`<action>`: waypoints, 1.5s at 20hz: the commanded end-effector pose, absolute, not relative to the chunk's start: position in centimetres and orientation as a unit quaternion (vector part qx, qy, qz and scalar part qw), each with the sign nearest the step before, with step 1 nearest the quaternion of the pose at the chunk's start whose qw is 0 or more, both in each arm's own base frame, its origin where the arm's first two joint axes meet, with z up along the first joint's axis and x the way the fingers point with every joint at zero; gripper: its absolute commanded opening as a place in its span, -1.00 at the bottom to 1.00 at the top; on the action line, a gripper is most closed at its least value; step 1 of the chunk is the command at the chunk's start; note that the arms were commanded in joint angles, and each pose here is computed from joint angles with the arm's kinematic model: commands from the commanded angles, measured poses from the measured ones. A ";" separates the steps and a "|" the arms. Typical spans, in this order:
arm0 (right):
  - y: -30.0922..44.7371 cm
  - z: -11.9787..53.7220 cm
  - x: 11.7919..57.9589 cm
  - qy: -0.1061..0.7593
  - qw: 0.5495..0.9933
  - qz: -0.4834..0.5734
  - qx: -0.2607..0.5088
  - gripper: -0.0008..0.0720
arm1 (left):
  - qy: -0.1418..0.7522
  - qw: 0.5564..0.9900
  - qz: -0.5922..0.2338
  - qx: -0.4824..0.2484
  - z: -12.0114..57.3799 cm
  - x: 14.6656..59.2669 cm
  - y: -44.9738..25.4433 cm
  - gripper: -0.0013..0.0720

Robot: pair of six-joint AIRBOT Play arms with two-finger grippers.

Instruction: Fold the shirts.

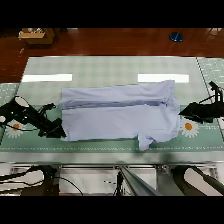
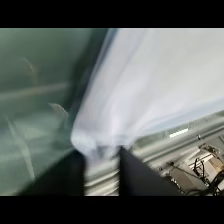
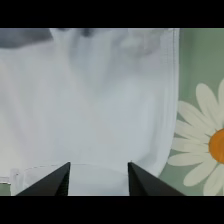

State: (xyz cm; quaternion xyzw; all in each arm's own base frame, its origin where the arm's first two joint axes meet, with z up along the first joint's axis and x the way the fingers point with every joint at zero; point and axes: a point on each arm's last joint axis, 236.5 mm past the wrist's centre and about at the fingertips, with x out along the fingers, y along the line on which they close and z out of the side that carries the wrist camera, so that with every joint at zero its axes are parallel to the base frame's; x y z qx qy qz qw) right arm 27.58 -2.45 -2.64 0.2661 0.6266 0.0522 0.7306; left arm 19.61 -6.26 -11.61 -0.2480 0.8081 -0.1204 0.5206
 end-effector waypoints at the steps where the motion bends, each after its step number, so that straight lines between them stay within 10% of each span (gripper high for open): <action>1: -3.9 -2.6 26.7 0.634 0.735 0.026 0.237 0.28 | 0.807 0.530 -0.128 -0.229 -13.0 20.2 -7.2 -0.90; 4: -8.7 -5.1 23.3 0.693 0.697 -0.061 0.170 0.28 | 0.812 0.519 -0.144 -0.225 -12.4 19.5 -6.8 -0.90; 22: 2.0 -10.7 18.1 0.718 0.602 0.050 0.346 0.28 | 0.788 0.545 -0.144 -0.247 -11.1 20.2 -4.8 -0.90; 30: 1.0 -11.5 20.3 0.680 0.644 0.020 0.350 -0.85 | 0.783 0.551 -0.150 -0.245 -10.7 20.4 -4.9 -0.91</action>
